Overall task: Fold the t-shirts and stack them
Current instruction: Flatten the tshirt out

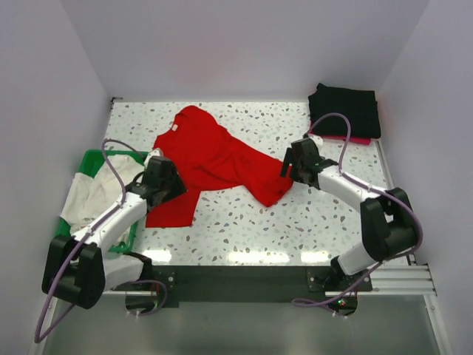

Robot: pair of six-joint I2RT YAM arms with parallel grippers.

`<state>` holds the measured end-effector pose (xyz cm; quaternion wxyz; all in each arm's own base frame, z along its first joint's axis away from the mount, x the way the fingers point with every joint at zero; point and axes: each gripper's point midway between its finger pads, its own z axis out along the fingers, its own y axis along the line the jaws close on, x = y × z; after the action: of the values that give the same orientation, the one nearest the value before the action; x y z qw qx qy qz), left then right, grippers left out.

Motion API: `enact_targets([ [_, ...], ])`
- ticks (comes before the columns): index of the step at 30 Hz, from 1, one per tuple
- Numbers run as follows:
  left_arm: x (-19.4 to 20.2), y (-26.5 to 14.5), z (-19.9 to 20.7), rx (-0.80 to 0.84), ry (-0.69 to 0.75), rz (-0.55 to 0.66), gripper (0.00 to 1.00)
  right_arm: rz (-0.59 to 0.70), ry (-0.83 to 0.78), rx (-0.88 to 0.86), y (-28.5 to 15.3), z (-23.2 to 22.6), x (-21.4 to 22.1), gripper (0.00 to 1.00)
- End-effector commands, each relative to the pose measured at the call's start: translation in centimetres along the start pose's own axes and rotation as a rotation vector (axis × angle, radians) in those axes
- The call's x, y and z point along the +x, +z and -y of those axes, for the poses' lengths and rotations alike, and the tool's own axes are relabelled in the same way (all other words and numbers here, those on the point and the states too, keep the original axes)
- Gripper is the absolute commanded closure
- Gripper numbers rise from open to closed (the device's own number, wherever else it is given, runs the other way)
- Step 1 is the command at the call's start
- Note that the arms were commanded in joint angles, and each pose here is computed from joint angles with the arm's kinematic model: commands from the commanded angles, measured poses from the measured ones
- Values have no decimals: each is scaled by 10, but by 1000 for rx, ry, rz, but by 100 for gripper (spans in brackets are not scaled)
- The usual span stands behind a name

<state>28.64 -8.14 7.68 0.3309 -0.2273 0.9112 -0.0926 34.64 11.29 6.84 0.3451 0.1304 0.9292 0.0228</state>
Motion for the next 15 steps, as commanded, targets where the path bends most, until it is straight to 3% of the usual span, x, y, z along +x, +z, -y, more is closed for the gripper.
enact_targets([
  [1,0,6,8,13,-28,44,43,103,104,7,23,-7,-46,19],
  [9,32,20,-20,-67,-25,-5,50,52,111,-1,65,-28,-54,34],
  [12,40,24,-29,-95,-26,-19,53,38,103,9,73,-29,-52,47],
  [15,47,27,-37,-122,-24,-30,63,38,98,11,76,-28,-57,67],
])
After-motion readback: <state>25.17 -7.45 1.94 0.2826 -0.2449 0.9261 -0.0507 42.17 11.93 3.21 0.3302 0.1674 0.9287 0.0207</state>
